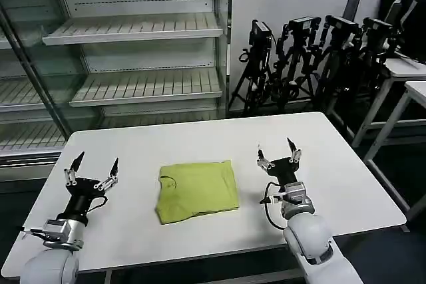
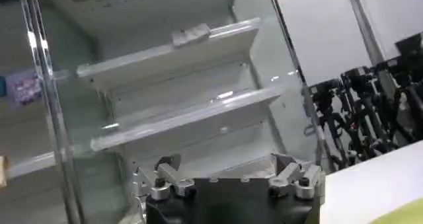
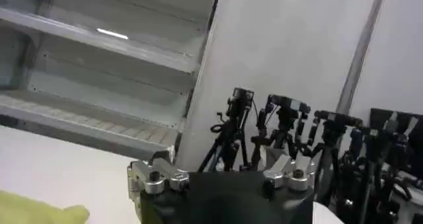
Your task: Fold and organize the clothes.
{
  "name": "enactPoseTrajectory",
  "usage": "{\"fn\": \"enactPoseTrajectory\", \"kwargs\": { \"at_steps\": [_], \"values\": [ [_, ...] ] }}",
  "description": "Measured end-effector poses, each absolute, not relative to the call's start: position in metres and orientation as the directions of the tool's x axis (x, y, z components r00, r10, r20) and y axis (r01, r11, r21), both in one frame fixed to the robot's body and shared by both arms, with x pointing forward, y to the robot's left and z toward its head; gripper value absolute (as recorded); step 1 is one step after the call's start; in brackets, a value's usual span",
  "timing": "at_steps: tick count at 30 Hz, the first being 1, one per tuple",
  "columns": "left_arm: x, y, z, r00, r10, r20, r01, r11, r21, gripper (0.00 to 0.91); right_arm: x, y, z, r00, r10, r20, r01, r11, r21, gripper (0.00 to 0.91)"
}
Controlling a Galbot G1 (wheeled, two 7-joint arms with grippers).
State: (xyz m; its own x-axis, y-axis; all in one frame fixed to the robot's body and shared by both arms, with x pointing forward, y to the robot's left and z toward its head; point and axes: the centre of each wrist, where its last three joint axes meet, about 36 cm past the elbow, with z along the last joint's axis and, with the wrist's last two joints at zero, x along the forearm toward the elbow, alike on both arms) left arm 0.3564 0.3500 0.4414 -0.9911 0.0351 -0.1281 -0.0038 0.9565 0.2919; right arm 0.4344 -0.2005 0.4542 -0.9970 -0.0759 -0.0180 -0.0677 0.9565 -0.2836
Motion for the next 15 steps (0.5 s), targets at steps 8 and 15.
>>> {"fn": "enactPoseTrajectory", "kwargs": {
  "at_steps": [8,15],
  "values": [
    [0.3517,0.3513,0.4430,-0.990,0.045,-0.130,0.001,0.950,0.314,0.907,0.4368,-0.2031,0.4513,-0.998,-0.067,-0.021,-0.058,0.952,-0.300,0.907],
    [0.3498,0.3494,0.4437,-0.990,0.060,-0.126,0.015,0.945,0.328,0.907,0.4404,-0.2065,0.4510,-0.998,-0.054,-0.032,-0.042,0.952,-0.303,0.907]
  ]
}}
